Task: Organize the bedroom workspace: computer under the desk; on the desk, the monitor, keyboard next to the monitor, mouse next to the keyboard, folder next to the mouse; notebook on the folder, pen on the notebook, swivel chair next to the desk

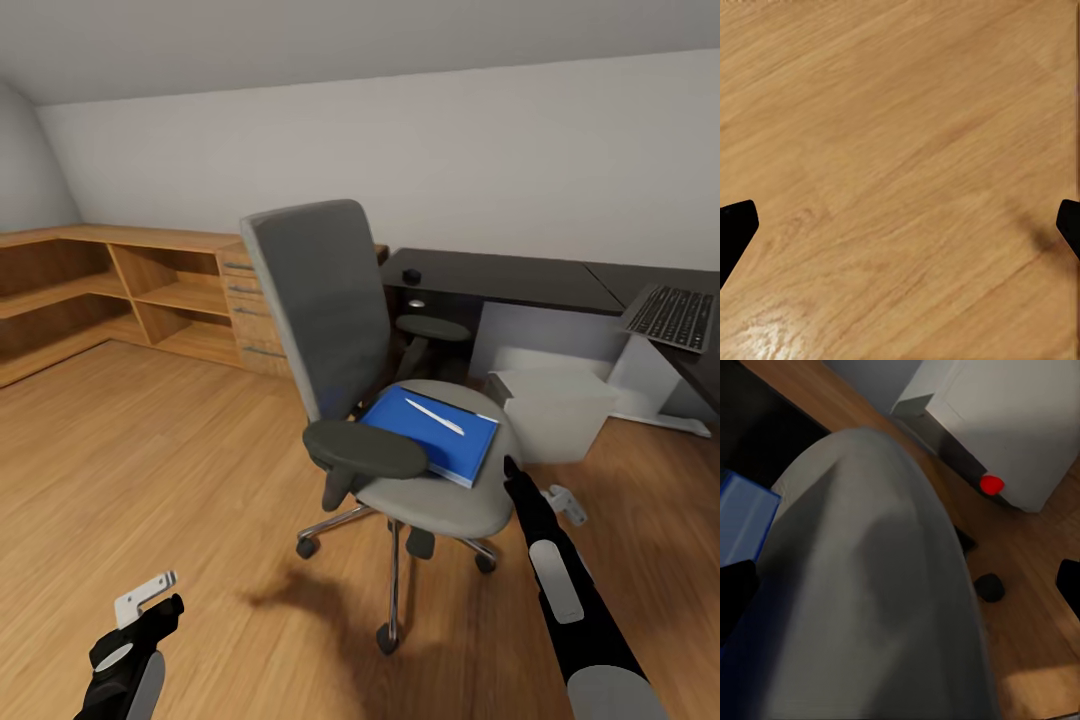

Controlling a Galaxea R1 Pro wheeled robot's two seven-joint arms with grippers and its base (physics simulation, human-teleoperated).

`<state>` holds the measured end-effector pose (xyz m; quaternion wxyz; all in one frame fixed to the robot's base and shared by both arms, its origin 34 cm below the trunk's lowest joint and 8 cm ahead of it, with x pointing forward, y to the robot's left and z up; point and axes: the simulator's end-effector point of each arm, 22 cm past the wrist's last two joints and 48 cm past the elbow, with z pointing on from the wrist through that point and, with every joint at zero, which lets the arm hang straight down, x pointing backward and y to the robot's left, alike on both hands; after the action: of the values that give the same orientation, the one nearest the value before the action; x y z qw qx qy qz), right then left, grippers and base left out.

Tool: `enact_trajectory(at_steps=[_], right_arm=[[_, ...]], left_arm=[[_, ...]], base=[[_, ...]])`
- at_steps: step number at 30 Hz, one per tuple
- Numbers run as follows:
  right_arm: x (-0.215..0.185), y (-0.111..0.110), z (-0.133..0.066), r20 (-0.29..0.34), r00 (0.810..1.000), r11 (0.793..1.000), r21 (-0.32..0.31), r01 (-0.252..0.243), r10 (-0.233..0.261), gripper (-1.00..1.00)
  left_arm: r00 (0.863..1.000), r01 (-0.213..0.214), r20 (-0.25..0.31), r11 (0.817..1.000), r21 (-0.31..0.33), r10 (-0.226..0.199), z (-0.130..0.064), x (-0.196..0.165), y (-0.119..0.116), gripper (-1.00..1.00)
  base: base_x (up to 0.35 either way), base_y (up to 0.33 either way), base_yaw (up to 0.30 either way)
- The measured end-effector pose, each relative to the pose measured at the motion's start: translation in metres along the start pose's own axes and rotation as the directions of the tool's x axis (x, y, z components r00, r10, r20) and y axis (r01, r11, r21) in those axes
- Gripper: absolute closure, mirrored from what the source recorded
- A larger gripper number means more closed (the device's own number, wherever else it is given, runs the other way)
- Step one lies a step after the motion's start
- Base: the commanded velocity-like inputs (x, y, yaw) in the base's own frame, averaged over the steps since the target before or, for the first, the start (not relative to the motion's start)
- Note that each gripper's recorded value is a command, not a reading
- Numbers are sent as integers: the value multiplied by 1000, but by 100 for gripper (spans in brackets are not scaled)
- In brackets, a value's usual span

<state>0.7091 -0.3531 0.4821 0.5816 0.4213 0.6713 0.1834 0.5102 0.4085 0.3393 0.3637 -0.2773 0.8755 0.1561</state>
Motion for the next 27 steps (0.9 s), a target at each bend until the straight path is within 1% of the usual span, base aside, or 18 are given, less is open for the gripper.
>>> enact_trajectory(at_steps=[12,21,27], right_arm=[[-20,25,-8,29,999,999,-40,-13,14,-100],[-31,48,-16,46,998,997,-75,-29,33,-100],[-29,48,-16,44,998,997,-73,-33,36,-100]], left_arm=[[999,22,39,1000,19,-22,-11,-21,-3,-100],[997,34,68,999,37,-36,-21,-36,-7,-100],[997,33,68,999,37,-35,-21,-36,-7,-100]], base=[[0,0,0],[0,0,0],[0,0,0]])
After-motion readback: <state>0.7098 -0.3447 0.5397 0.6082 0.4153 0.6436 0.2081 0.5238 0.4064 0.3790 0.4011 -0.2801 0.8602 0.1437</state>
